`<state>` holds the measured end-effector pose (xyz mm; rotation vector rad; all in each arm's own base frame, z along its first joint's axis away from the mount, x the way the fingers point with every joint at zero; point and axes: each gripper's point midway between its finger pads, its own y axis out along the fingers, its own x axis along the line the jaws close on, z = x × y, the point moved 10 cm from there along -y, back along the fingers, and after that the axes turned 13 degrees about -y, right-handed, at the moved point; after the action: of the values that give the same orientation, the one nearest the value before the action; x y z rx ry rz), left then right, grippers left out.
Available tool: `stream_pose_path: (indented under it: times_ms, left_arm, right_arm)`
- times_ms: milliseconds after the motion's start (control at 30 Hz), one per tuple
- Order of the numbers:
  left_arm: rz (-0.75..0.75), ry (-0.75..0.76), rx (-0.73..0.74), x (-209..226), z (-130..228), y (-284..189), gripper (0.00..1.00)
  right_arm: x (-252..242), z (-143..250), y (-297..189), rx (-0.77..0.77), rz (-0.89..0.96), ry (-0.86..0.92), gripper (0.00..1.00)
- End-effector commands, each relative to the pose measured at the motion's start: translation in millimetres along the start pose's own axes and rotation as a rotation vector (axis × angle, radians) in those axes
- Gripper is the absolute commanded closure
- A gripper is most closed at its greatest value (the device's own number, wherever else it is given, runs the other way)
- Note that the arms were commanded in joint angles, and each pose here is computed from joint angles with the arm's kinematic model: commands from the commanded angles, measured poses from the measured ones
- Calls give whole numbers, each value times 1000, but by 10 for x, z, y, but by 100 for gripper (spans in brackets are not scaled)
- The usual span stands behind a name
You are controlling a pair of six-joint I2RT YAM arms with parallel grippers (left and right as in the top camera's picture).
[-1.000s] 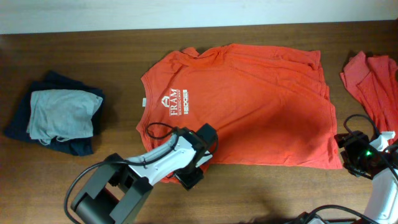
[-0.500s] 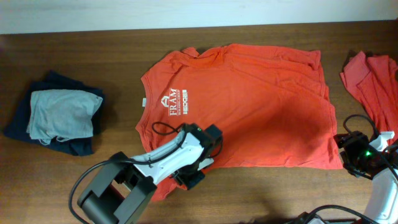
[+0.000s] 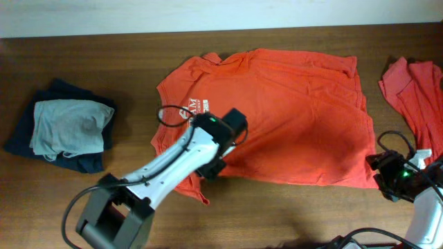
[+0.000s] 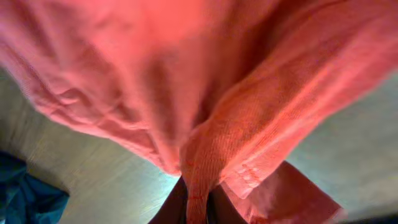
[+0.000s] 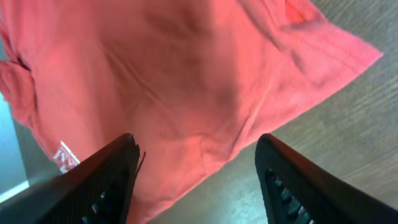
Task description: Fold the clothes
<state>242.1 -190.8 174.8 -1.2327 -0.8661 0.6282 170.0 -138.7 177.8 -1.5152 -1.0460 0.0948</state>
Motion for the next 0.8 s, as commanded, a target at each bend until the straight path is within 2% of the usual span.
stream_pose_path:
  times_ms: [0, 100, 167, 633, 700, 767]
  left_arm:
    - [-19, -94, -23, 267, -40, -13, 91]
    - [5, -124, -18, 344, -46, 7, 91]
    - [8, -126, -17, 348, -46, 8, 91]
    - [17, -127, -24, 341, -56, 7, 91]
    - [17, -127, -24, 341, -56, 7, 91]
    - [17, -127, -23, 341, -56, 8, 91]
  right_arm:
    - [-3, 55, 35, 50, 97, -51, 37]
    - [-108, 99, 151, 98, 242, 15, 36]
    - [-227, 99, 240, 113, 329, 79, 31]
    - [-549, 69, 809, 234, 364, 158, 32]
    - [-562, 49, 840, 225, 362, 156, 41]
    - [-560, 38, 842, 218, 359, 154, 54]
